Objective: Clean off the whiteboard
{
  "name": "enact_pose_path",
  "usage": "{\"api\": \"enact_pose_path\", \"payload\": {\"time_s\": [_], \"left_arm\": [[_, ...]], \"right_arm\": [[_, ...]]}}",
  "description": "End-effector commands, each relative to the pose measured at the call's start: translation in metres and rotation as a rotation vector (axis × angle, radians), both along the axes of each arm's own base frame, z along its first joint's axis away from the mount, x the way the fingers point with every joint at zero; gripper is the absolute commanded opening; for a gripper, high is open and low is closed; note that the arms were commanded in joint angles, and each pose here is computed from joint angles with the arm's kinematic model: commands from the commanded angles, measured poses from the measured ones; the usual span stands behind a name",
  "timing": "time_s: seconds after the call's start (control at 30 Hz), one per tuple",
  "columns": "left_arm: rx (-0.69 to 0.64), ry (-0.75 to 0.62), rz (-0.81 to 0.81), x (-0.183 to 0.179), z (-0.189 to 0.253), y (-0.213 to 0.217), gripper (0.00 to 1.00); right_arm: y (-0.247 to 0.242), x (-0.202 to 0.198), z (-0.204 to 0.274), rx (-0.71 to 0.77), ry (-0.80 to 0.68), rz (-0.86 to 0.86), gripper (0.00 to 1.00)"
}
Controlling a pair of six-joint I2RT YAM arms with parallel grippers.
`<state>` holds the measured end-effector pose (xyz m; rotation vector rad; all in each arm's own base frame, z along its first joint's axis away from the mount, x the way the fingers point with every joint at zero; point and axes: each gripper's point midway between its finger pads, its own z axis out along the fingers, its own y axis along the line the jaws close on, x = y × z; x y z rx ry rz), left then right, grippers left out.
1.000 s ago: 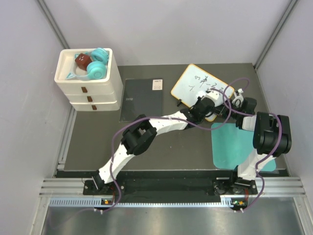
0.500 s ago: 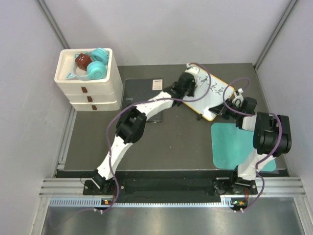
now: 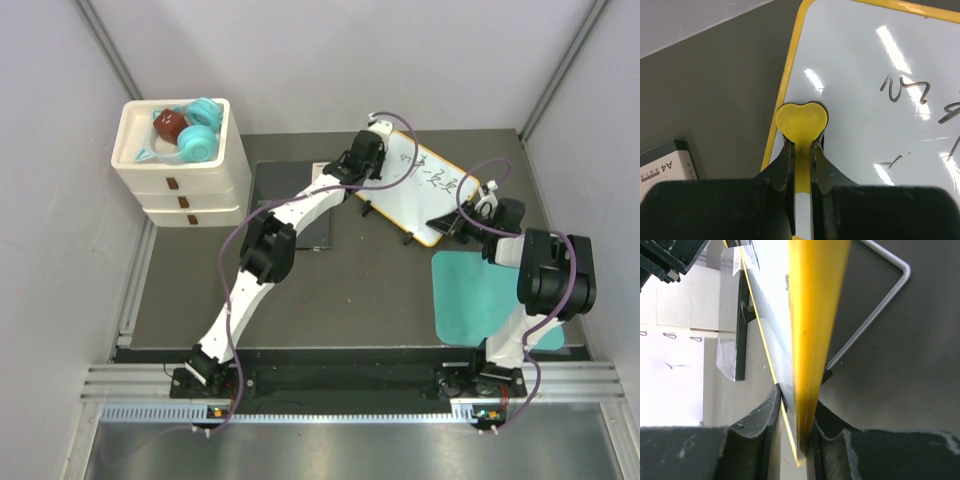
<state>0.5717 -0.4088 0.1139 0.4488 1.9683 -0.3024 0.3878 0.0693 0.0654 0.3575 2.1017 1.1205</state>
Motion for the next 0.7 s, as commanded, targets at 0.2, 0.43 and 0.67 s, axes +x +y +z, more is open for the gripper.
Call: {"api": "enact_pose_path", "payload": {"time_s": [0.2,0.43,0.67], "left_arm": [[-0.014,0.010,-0.536,-0.095,-0.020,-0.118,0.00],[0.167,-0.149,-0.769,-0.175,-0.023,-0.181,0.00],[0.214,-0.215,-0.662,-0.163,-0.017,-0.184,0.00]], "right_arm": [[-0.005,-0.035,-0.047,-0.033,0.218,-0.039,0.00],[-0.004,-0.035,-0.047,-0.030,0.214,-0.032,0.00],[-0.002,-0.036,-0.047,-0.049,0.211,-0.024,0.00]]}}
